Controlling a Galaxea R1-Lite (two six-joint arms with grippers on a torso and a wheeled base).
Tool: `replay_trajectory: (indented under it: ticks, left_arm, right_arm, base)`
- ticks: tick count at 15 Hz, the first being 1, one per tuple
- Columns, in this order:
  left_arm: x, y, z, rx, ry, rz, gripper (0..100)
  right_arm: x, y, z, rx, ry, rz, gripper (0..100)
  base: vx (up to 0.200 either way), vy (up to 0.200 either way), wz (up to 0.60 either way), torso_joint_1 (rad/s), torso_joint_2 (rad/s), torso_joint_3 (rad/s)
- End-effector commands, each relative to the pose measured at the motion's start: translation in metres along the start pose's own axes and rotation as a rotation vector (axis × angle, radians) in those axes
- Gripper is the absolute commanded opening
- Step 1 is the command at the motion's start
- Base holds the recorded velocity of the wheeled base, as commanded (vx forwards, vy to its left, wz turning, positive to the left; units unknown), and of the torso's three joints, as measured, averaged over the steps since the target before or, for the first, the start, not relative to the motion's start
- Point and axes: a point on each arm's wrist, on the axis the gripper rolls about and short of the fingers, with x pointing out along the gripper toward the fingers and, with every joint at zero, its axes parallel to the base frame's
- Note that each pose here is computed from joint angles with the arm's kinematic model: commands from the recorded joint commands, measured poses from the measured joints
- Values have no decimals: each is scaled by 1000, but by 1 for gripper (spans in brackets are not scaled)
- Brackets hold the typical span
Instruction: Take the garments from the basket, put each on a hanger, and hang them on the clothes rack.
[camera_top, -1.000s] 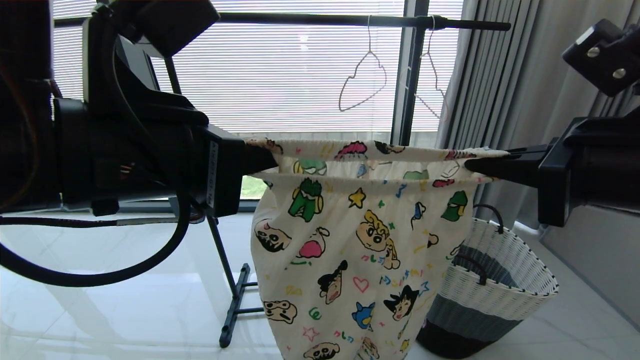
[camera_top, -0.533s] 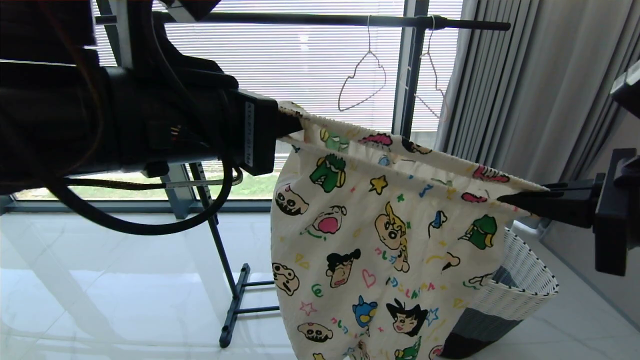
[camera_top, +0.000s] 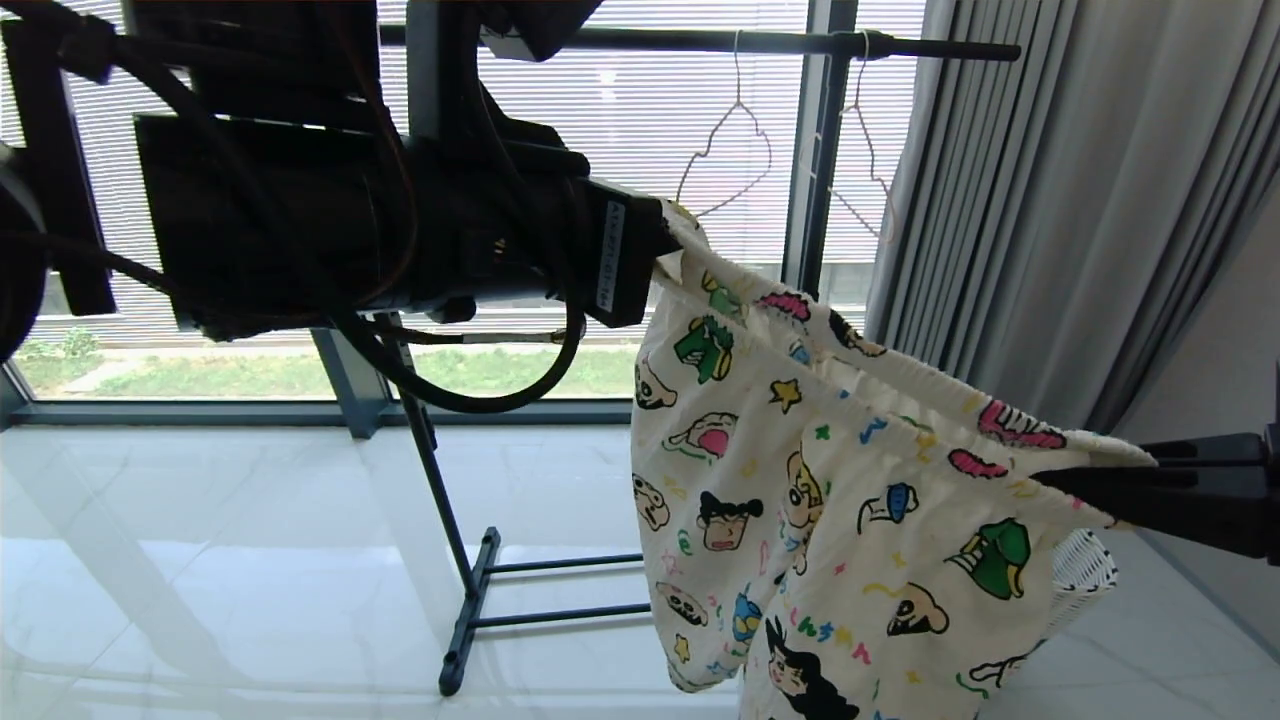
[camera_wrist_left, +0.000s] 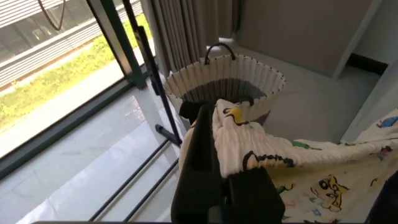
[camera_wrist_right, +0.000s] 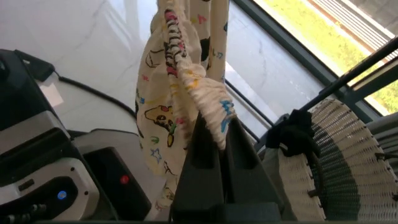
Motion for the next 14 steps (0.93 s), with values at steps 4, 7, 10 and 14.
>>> replay_trajectory:
  ticks: [4, 7, 10, 14]
  left_arm:
    - [-91, -42, -32, -1, 191, -216, 0]
    - [-106, -55, -59, 12, 260, -271, 0]
    - [-105, -54, -61, 16, 273, -250, 0]
    - [-72, -36, -58, 22, 270, 16, 0]
  right_arm:
    - [37, -22, 44, 29, -75, -81, 0]
    - [49, -25, 56, 28, -88, -83, 0]
    - [46, -25, 56, 28, -90, -84, 0]
    - [29, -22, 48, 30, -53, -80, 0]
  base:
    - [0, 0, 0, 0, 0, 0]
    - [0, 0, 0, 0, 0, 0]
    - [0, 0, 0, 0, 0, 0]
    - [0, 0, 0, 0, 0, 0]
